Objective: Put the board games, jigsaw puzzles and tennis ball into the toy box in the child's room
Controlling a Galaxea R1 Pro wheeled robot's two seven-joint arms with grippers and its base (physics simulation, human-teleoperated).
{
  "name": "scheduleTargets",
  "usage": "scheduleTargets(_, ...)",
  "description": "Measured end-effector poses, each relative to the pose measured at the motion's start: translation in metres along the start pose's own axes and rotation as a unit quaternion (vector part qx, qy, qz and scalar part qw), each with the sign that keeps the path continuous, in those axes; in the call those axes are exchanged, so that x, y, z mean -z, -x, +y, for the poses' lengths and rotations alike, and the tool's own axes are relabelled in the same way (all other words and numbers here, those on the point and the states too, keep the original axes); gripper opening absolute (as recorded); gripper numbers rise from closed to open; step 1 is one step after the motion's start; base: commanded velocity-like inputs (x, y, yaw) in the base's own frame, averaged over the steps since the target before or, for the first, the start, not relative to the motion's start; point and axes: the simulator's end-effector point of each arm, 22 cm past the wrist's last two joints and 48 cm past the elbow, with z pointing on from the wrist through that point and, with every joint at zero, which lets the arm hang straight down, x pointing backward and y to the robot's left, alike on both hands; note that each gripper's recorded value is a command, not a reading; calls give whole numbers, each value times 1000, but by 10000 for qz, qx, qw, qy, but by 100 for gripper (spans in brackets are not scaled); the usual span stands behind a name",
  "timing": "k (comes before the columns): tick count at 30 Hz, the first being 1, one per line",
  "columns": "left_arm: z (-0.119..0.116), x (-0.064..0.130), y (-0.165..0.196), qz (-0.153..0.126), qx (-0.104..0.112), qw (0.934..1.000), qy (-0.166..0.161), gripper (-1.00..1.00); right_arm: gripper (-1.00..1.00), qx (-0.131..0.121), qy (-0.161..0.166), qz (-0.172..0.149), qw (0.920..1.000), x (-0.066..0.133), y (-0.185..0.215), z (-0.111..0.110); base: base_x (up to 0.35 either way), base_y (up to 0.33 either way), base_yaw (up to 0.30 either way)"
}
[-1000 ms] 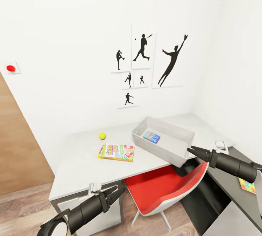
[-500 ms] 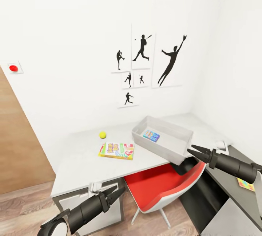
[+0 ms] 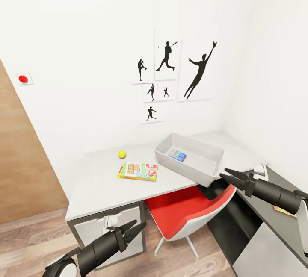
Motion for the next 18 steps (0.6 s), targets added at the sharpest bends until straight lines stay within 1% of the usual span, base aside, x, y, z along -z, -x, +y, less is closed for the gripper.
scheduleTargets(18,0,0,0,0,0,10000,0,100,100,0,0,0,10000,0,0,0,0,0,0)
